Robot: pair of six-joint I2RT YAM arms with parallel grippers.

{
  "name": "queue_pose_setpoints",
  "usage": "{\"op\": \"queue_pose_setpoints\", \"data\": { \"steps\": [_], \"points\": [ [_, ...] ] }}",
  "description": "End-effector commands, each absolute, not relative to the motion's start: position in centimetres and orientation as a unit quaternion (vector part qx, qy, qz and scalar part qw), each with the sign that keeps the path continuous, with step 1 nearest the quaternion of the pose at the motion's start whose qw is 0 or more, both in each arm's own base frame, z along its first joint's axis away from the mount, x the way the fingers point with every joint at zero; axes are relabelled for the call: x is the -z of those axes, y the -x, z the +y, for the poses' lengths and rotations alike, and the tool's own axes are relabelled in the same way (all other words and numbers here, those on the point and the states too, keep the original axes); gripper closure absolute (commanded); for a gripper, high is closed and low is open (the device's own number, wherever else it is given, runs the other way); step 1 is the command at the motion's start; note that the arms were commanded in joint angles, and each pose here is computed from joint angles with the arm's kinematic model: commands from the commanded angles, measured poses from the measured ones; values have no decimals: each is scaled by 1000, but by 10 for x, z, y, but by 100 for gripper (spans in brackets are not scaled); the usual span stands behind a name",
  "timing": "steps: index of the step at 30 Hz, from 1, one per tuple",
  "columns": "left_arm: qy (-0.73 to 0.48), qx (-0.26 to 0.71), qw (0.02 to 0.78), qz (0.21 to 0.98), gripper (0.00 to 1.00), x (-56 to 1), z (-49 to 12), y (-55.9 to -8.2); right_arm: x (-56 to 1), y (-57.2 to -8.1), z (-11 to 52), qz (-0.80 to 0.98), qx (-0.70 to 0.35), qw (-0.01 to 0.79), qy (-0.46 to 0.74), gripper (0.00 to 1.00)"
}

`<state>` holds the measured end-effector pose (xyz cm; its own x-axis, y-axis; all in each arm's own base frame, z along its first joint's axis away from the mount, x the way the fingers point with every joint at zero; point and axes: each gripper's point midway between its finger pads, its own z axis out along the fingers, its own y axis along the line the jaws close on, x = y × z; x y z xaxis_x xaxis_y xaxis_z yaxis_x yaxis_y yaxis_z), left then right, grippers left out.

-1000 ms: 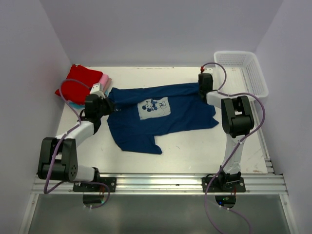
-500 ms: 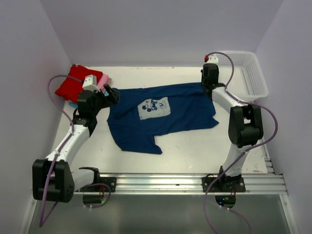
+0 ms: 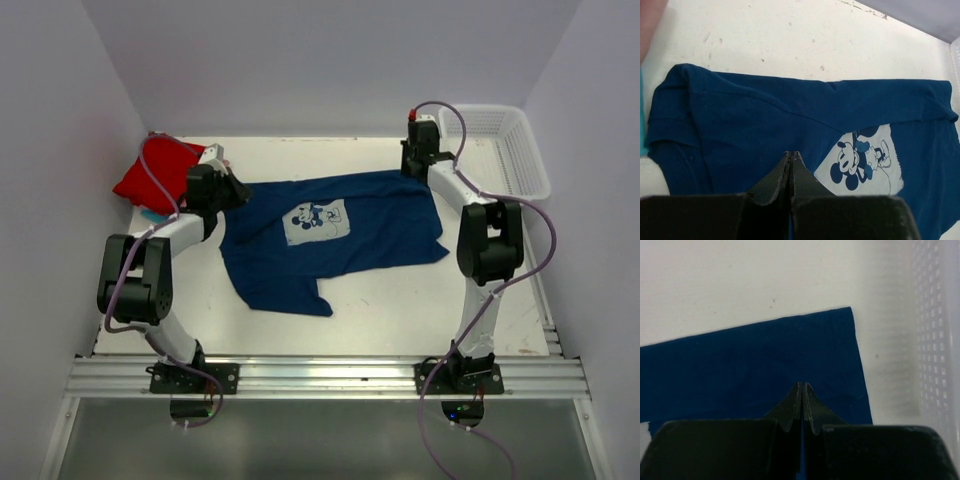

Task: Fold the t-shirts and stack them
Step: Fold the flattened tshirt in 1/3 of the way

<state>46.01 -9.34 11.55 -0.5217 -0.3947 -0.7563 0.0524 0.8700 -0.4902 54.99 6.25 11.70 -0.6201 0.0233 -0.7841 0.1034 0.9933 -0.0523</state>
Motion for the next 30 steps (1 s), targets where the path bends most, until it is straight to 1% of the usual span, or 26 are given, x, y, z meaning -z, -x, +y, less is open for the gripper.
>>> {"op": "queue_pose_setpoints", "data": {
  "steps": [1, 5, 10, 16, 22, 26, 28, 29, 30],
  "points": [
    [92, 277, 519, 804, 100, -142, -108, -488, -118, -550, 77, 905, 12, 423, -40, 100],
    [88, 287, 510, 806, 100, -124, -113, -500, -104, -549, 85, 915, -9, 402, -38, 100],
    [98, 268, 484, 827, 100, -96, -109, -499, -86, -546, 95, 925, -33, 378, -38, 100],
    [120, 240, 453, 850, 100, -69, -101, -489, -60, -545, 95, 936, -28, 349, -42, 100],
    [121, 244, 421, 865, 100, -43, -105, -488, -44, -545, 91, 942, -18, 332, -51, 100],
    [119, 247, 413, 869, 100, -36, -108, -501, -38, -542, 89, 945, -10, 324, -54, 100],
    [117, 248, 392, 878, 100, -20, -110, -503, -37, -541, 88, 945, -7, 323, -55, 100],
    [114, 251, 399, 875, 100, -25, -112, -514, -38, -541, 87, 944, -6, 324, -55, 100],
    [115, 249, 390, 879, 100, -15, -112, -516, -38, -541, 86, 944, -4, 324, -56, 100]
  ]
}}
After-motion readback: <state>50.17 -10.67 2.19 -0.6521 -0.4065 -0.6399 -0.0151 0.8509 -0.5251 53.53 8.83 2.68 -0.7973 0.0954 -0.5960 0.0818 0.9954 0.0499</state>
